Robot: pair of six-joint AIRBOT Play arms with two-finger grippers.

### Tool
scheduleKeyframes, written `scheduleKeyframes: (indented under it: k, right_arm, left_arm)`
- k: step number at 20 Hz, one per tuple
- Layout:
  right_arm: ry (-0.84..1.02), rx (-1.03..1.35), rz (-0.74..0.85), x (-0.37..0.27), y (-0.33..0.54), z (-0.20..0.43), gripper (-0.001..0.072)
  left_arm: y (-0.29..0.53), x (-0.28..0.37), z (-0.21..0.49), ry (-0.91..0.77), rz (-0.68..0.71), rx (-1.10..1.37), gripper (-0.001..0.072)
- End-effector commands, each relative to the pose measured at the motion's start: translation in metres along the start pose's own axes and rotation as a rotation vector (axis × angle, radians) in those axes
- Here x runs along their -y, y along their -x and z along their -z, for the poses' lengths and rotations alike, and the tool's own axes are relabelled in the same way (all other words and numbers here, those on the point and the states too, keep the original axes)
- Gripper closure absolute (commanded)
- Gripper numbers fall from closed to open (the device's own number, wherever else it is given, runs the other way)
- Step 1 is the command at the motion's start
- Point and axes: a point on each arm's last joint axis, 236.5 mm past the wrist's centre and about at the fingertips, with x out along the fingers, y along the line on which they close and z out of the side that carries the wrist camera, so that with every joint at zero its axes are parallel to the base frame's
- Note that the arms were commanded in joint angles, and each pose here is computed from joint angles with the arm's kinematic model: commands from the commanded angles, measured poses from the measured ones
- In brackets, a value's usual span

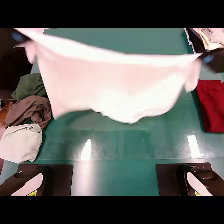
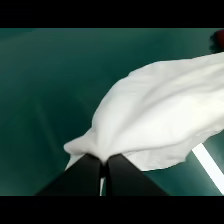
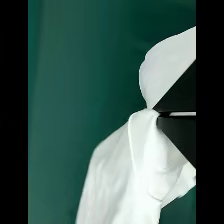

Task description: Fold the shirts.

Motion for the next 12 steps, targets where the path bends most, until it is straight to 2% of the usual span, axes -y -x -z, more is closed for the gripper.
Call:
scheduleKeyframes:
  k: [1,4,8,12]
  right_arm:
    - [0.074,0.294,0.05,-0.02,0.101,-0.065,0.0699]
    - [0.11,0.427,0.085,-0.032,0.156,-0.089,0.0699]
    - [0.135,0.449,0.133,-0.032,0.178,-0.111,0.07]
    - [0.096,0.22,0.057,-0.014,0.1,-0.108,0.07]
  left_arm:
    - [0.079,0.055,-0.059,-0.143,0.001,0.244,0.0685]
    - [0.136,0.094,-0.077,-0.187,0.003,0.421,0.0685]
    - [0.158,0.12,-0.076,-0.212,0.048,0.473,0.0685]
    - [0.078,0.046,-0.045,-0.076,-0.031,0.258,0.0685]
